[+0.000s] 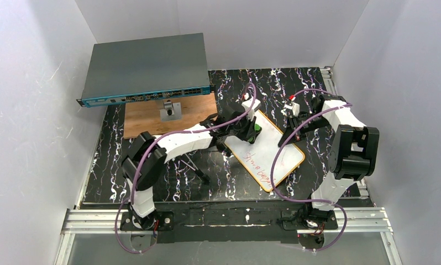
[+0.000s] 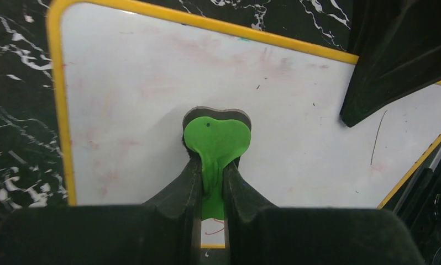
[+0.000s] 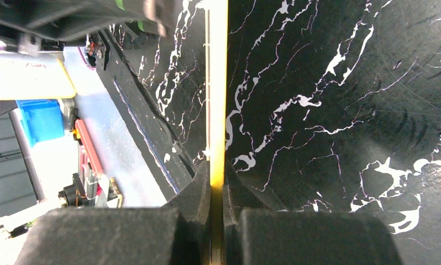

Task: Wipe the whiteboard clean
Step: Erase the whiteboard at the center of the board.

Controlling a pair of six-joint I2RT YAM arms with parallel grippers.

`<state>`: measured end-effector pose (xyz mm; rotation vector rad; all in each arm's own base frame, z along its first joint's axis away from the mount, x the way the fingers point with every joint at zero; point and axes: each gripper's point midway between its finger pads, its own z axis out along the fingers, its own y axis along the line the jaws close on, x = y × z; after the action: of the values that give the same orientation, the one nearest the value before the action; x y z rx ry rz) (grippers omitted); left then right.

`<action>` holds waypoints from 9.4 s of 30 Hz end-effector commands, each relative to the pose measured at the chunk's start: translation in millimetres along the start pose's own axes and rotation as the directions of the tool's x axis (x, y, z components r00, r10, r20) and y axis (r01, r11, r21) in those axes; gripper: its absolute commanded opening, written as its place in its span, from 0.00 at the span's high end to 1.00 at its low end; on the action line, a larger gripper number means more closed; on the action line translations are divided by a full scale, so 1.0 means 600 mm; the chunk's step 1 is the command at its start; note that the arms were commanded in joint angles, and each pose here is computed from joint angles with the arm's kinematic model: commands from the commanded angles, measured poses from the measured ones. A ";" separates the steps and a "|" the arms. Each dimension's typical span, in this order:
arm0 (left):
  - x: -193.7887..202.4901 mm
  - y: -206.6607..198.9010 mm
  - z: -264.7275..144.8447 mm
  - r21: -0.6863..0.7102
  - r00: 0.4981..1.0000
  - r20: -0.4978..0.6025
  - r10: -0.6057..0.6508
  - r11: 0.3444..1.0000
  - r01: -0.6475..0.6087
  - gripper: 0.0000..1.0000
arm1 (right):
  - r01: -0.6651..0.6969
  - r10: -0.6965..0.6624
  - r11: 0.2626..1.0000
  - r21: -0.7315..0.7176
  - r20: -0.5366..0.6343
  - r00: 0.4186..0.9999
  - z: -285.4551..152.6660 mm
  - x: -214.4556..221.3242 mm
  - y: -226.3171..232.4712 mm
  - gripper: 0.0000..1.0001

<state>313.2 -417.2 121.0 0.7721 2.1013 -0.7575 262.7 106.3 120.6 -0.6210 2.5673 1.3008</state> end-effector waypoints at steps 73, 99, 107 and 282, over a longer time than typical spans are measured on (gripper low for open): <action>0.153 0.037 -0.030 -0.045 0.975 -0.095 0.199 0.978 -0.204 1.00 | 0.166 -0.166 0.986 0.024 0.021 0.986 -0.016 0.015 0.006 0.99; 0.163 -0.023 -0.015 0.028 0.982 -0.010 0.188 0.982 -0.188 1.00 | 0.213 -0.214 0.977 0.026 0.048 0.976 -0.019 0.011 0.020 0.99; 0.159 0.044 -0.026 -0.160 0.986 0.052 0.158 0.976 -0.148 1.00 | 0.218 -0.219 0.976 0.024 0.051 0.974 -0.019 0.011 0.022 0.99; 0.225 -0.105 0.020 0.053 0.972 0.039 0.231 0.971 -0.232 1.00 | 0.228 -0.229 0.973 0.019 0.056 0.972 -0.018 0.012 0.029 0.99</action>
<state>212.5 -428.8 46.8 0.9732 1.8618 -0.7069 248.9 89.9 130.4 -0.6602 2.5297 1.1902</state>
